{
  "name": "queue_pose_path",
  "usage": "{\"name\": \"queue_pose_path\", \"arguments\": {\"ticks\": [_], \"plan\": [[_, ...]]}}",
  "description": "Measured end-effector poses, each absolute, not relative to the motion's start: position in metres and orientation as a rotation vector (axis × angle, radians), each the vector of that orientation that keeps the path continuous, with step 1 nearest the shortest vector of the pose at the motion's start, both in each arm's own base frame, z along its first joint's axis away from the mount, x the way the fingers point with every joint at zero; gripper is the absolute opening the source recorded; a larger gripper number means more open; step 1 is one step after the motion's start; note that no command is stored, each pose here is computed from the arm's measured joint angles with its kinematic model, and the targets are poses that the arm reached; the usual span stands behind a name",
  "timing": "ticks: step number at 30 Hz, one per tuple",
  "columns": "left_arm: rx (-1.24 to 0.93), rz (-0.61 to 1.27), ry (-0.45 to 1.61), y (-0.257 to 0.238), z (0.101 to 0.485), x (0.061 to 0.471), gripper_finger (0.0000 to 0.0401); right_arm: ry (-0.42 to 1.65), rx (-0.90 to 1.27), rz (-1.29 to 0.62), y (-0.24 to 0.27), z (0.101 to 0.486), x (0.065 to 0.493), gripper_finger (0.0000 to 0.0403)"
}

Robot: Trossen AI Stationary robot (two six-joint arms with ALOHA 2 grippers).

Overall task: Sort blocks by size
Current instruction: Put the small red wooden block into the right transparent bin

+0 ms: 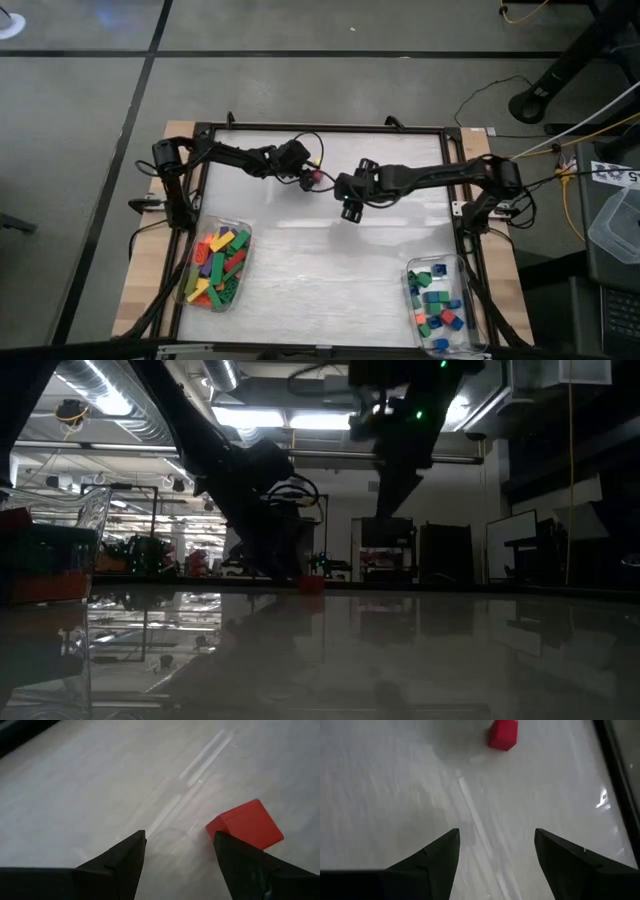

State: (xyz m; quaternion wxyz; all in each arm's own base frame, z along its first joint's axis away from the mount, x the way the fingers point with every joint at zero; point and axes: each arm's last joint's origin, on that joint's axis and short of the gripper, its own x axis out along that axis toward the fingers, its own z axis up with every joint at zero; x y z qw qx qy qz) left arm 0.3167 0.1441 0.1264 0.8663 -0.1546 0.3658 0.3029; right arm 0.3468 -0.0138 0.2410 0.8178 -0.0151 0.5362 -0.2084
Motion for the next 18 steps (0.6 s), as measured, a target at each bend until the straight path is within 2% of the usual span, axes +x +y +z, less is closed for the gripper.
{"name": "queue_pose_path", "arguments": {"ticks": [10,18], "plan": [[-0.368,0.518,0.699,0.127,0.113,0.339,0.0225,1.132,-0.075,-0.405,-0.022,0.204,0.375,0.0254],[-0.37,0.475,0.705,0.116,0.12,0.341,0.0225,1.087,-0.04,-0.391,-0.031,0.195,0.385,0.0254]]}}
